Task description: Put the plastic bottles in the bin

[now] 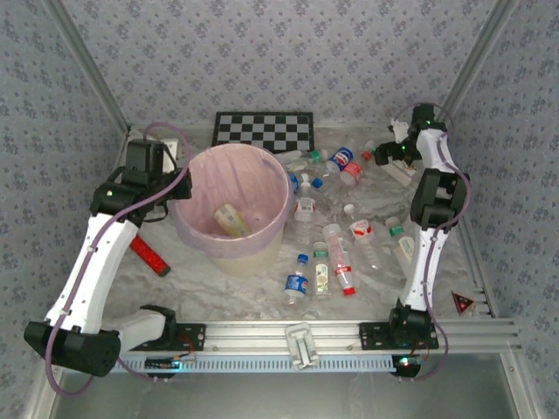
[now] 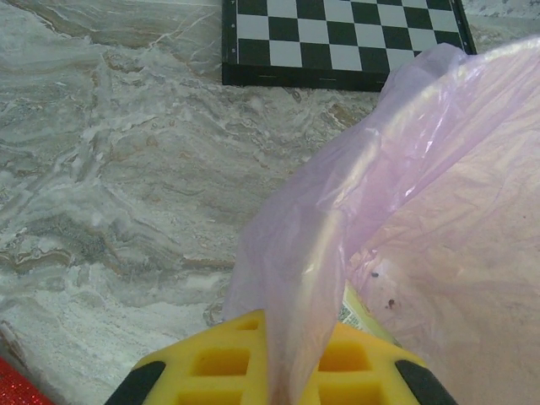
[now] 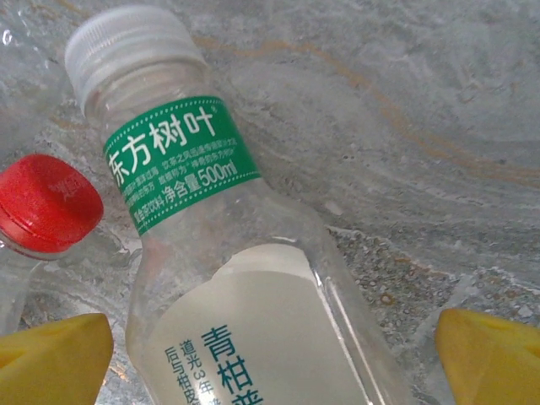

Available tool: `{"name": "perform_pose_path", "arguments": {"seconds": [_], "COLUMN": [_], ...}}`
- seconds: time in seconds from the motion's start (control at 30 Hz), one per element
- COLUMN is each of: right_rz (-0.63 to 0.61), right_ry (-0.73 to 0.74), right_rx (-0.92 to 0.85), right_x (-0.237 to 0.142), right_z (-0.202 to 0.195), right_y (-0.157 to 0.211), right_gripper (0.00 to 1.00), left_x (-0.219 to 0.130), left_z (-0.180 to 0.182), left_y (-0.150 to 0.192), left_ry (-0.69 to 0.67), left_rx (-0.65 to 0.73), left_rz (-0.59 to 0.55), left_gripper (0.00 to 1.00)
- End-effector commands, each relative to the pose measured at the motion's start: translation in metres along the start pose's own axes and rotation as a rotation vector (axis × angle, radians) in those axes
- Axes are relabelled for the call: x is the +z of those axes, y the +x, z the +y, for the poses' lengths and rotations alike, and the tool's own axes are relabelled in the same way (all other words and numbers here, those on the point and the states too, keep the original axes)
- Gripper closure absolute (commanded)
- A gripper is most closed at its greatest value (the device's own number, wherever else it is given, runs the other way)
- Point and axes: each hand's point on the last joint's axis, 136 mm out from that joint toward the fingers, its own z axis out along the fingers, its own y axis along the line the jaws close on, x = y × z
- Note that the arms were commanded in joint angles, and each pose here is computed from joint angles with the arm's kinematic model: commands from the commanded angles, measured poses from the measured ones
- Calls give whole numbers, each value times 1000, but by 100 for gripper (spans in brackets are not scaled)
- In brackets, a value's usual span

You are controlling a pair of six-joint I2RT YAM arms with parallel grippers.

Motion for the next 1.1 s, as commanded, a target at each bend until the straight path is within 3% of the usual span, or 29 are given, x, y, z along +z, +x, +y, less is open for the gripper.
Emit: {"name": "perform_pose_path", "arguments": {"seconds": [0.0, 0.3, 0.37, 0.53, 0.7, 0.87, 1.07], "right_rz": [25, 37, 26, -20, -131, -265, -435], "right_ry": [-36, 49, 66, 105, 146, 76, -141], "right_rx": [4, 19, 33, 81, 173, 267, 219], "right_x": [2, -5, -13, -49, -112, -188, -267], "right_z": [3, -12, -14, -16, -10, 38, 147], "right_y": [8, 16, 13, 2, -12, -28, -46], "right_gripper": [4, 29, 39, 51, 52, 56, 59], "left_x": [-13, -13, -12, -11, -14, -13, -4], "left_z": [-16, -17, -18, -19, -21, -28, -32], "left_y": [-22, -23, -23, -23, -22, -20, -15], "left_ry": [94, 99, 105, 111, 128, 162, 181], "left_rx": [-37, -38, -41, -43, -46, -41, -15], "left_rz": [-96, -93, -94, -94, -96, -75, -39], "left_gripper": [100, 100, 100, 100, 100, 100, 100]}}
